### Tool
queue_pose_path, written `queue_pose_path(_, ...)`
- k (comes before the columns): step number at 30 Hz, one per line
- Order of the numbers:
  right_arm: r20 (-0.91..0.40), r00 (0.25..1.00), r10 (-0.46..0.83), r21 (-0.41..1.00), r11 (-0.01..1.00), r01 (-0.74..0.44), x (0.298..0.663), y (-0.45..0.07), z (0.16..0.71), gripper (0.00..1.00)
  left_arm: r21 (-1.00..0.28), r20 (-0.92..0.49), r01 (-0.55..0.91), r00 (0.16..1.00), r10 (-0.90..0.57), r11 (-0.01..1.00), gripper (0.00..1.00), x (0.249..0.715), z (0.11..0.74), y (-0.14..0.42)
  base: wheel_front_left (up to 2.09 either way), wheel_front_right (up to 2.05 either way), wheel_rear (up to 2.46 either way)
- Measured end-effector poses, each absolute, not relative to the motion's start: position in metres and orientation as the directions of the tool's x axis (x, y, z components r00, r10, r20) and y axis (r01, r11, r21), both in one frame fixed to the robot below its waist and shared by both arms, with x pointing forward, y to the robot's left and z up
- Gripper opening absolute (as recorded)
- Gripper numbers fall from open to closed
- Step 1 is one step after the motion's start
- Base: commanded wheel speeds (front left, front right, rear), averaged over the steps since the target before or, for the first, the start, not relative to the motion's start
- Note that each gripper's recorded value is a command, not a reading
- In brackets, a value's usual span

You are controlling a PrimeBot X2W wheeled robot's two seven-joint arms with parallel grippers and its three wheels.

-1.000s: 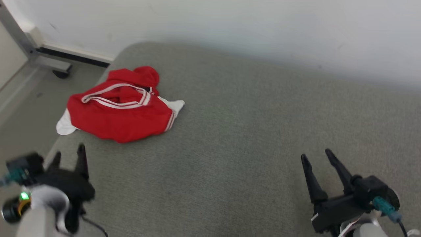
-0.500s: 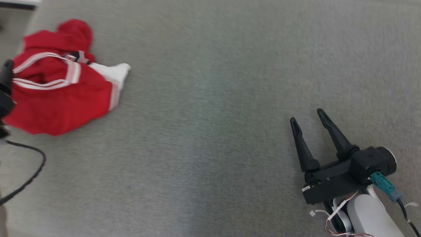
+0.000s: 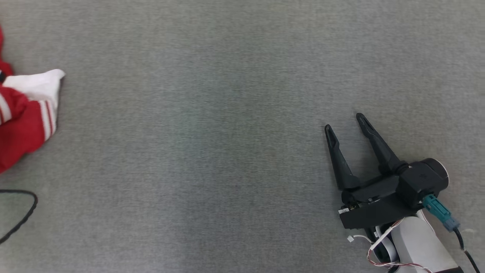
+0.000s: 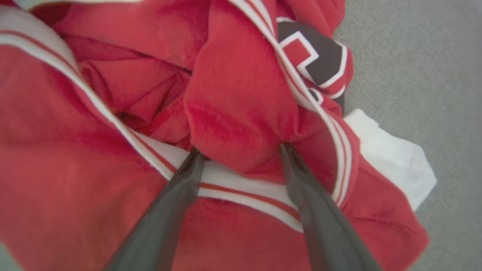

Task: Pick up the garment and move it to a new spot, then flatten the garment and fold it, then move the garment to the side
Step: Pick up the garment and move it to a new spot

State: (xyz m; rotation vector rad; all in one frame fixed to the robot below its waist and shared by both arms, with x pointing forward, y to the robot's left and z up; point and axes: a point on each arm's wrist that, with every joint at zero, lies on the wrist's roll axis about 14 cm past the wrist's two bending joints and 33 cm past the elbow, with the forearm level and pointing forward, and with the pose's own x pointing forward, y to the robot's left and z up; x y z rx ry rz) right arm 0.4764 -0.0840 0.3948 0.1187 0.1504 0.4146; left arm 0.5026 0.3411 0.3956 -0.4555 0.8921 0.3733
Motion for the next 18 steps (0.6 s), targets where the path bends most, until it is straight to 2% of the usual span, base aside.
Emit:
queue_pose_path(3,-0.133,0.912,0.388,0.138,0.918,-0.371,0.475,-0.093,0.392,1.0,-0.202,-0.834,-0.487,0.541,0.112,0.85,1.0,0.498,0.387,0.336,0.0,0.0,0.0)
queue_pose_path(5,-0.137,0.915,0.381,0.134,0.922,-0.364,0.473,-0.096,0.392,1.0,-0.198,-0.833,-0.483,0.541,0.113,0.853,0.0,0.498,0.387,0.334,0.0,0.0,0.0)
queue_pose_path(10,-0.138,0.918,0.372,0.127,0.926,-0.356,0.47,-0.099,0.397,1.0,-0.224,-0.803,-0.439,0.589,0.09,0.87,0.0,0.499,0.404,0.326,0.0,0.0,0.0)
queue_pose_path(18,-0.118,0.929,0.352,0.143,0.931,-0.335,0.453,-0.101,0.416,1.0,-0.297,-0.656,-0.323,0.753,0.054,0.899,0.0,0.508,0.483,0.316,0.0,0.0,0.0)
